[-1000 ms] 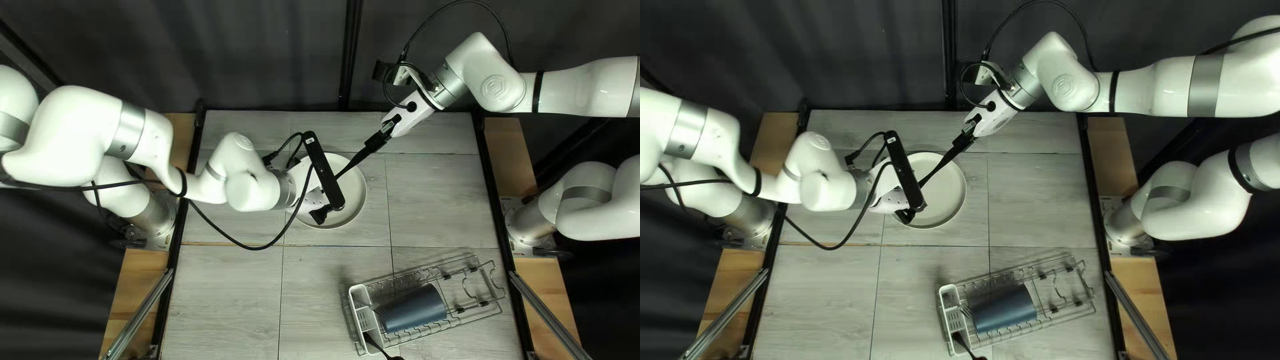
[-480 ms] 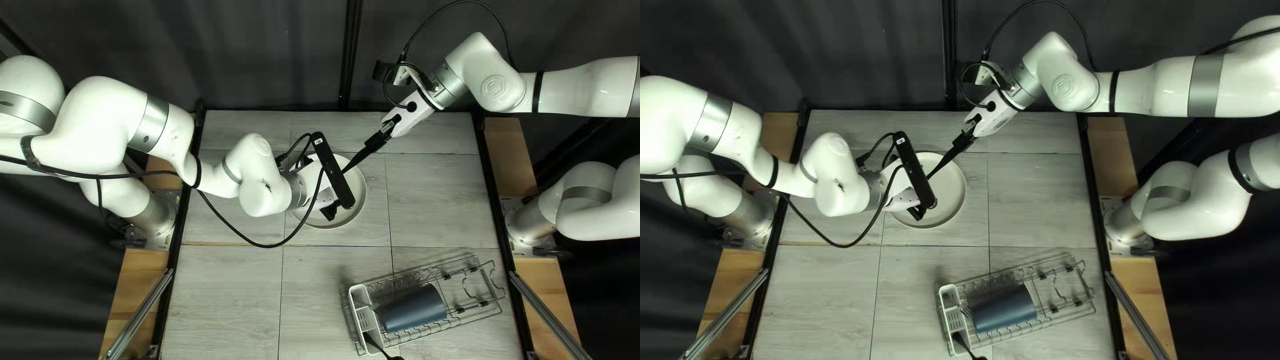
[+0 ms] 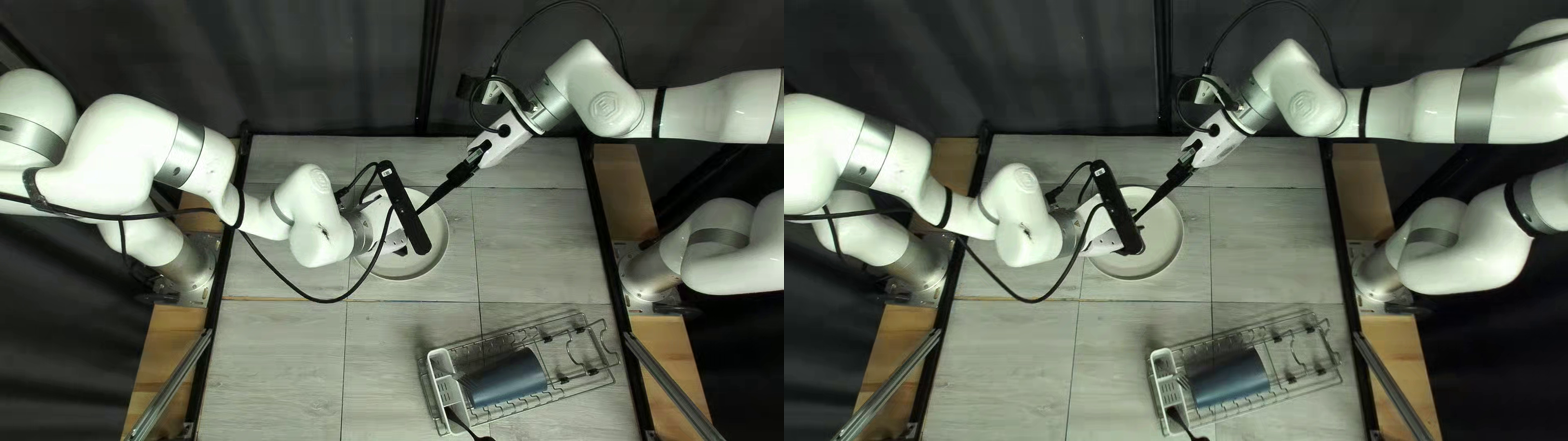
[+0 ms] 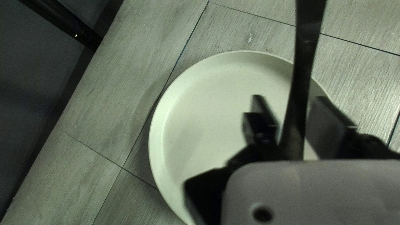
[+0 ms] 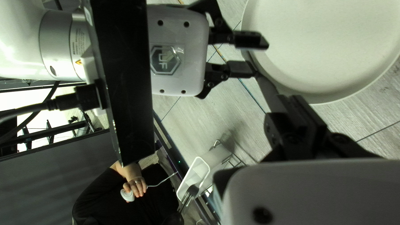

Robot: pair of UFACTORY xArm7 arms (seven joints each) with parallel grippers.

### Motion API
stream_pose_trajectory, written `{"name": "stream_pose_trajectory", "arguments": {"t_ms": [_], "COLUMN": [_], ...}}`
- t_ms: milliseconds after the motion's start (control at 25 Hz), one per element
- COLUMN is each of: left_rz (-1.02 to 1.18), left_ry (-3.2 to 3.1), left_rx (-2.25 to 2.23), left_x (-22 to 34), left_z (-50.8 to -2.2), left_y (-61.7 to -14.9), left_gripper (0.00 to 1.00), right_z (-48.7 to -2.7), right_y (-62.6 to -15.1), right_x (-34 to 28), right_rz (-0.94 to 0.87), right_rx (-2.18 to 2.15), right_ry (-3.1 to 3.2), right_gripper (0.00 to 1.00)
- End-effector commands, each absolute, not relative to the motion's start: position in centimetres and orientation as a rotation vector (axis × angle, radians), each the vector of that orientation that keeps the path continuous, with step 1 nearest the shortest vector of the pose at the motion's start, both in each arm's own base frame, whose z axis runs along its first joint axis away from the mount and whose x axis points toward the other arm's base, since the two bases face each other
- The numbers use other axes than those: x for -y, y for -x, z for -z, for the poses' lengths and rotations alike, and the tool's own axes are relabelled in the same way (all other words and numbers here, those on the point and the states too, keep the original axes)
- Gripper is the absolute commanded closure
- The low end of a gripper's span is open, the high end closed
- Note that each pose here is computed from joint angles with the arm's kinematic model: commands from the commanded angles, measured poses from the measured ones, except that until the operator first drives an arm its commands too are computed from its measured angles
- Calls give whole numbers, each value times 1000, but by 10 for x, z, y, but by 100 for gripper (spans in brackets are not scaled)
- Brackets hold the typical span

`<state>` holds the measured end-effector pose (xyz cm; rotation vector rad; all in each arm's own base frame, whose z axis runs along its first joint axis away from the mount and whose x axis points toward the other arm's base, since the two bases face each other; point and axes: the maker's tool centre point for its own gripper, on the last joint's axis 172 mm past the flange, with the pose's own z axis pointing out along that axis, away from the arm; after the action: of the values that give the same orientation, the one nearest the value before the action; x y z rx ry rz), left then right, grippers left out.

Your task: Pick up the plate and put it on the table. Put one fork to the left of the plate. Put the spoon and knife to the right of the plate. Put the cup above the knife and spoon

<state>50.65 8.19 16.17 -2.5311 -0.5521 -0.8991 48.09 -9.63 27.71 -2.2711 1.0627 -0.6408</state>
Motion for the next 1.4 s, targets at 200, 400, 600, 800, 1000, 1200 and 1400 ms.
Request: {"name": "stream_pose_trajectory", "arguments": {"t_ms": [200, 400, 600, 800, 1000, 1200, 1400], "left_rz": [877, 850, 793, 712, 606, 597, 597], "left_ry": [2540, 2532, 2518, 2526, 2530, 2534, 2534], "left_rx": [582, 608, 645, 680, 720, 729, 729], "left_x": [-81, -78, -70, -56, -49, -48, -48], "left_z": [-160, -166, -173, -185, -212, -217, -217], "left_y": [-503, -478, -429, -377, -327, -321, -321], "left_gripper": [100, 100, 100, 100, 100, 100, 100], "right_z": [-277, -277, -277, -277, -277, -277, -277], "right_y": [-481, -481, -481, -481, -481, -481, -481], "right_x": [96, 96, 96, 96, 96, 96, 96], "right_rz": [641, 641, 641, 641, 641, 641, 641], "right_rx": [-1063, -1063, -1063, -1063, -1063, -1063, -1063], "right_ry": [2271, 2271, 2271, 2271, 2271, 2271, 2271], "right_gripper": [0, 0, 0, 0, 0, 0, 0]}}
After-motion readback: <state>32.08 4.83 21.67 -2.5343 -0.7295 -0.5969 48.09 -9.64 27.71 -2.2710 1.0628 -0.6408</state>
